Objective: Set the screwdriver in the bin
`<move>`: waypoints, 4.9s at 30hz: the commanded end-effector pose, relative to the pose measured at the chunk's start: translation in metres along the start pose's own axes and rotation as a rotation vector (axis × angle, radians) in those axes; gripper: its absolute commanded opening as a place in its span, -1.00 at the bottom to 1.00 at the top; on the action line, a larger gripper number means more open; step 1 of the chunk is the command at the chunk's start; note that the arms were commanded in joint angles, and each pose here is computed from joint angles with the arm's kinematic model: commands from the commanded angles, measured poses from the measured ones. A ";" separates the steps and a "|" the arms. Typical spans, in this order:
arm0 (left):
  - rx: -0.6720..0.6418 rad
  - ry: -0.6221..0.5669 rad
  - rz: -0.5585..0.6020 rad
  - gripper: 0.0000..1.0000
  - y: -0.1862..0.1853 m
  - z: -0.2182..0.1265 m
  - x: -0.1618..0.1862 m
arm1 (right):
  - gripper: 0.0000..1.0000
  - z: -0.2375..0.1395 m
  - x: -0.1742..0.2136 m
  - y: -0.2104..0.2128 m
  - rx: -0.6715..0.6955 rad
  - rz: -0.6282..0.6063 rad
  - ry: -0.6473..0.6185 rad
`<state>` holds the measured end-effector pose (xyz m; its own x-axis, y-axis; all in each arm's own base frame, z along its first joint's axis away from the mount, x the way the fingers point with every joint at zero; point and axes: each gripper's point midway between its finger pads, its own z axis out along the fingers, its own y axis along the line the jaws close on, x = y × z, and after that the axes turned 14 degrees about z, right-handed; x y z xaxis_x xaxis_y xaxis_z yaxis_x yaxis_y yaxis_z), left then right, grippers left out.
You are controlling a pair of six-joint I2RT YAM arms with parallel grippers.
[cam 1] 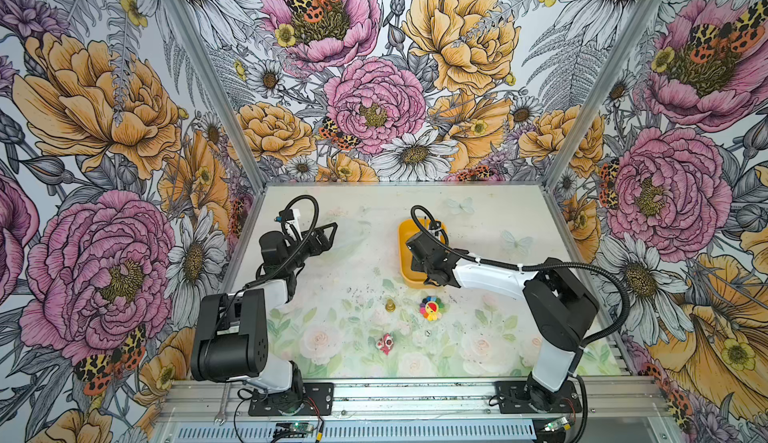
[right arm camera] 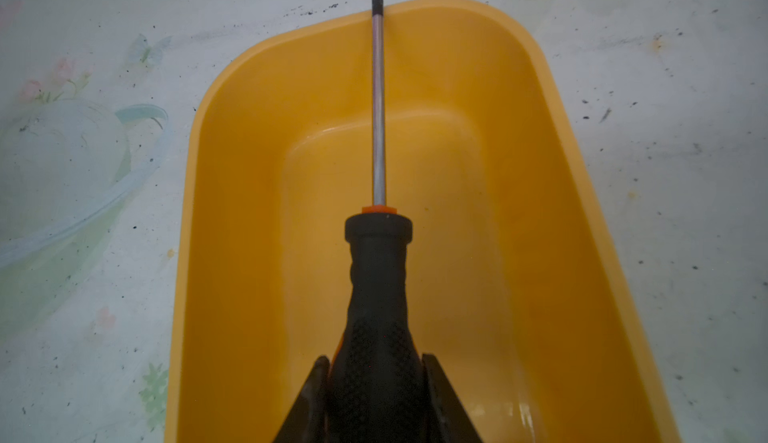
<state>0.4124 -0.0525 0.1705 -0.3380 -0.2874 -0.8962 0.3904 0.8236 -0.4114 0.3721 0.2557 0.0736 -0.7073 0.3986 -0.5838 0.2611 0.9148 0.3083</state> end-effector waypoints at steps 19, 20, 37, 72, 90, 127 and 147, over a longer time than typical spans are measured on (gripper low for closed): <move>0.018 -0.010 -0.007 0.98 0.002 -0.003 0.001 | -1.00 0.002 0.011 -0.012 0.020 -0.010 0.015; 0.017 -0.012 -0.008 0.98 0.002 -0.003 0.000 | -1.00 -0.001 0.011 -0.012 0.016 -0.012 0.014; 0.019 -0.009 -0.014 0.97 0.003 -0.002 0.002 | -1.00 0.006 0.018 -0.016 0.035 -0.028 0.028; 0.019 -0.006 -0.016 0.98 0.003 -0.002 0.003 | -0.12 0.017 0.030 -0.018 0.054 -0.047 0.058; 0.019 -0.005 -0.016 0.98 0.004 -0.001 0.004 | 0.24 -0.026 -0.005 -0.002 -0.019 -0.094 -0.003; -0.554 -0.141 0.385 0.98 0.060 -0.078 -0.018 | 0.26 -0.087 -0.140 -0.182 -0.038 -0.253 -0.592; -0.455 -0.021 0.507 0.98 0.062 -0.025 0.020 | 0.25 -0.044 -0.154 -0.224 0.042 -0.191 -0.655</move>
<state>0.3986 0.0186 0.1327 -0.1841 0.1123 -0.9765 0.0582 0.9930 0.1032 0.3871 -0.0089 0.1215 -0.2468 0.1688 -0.9543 0.2059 0.9714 0.1185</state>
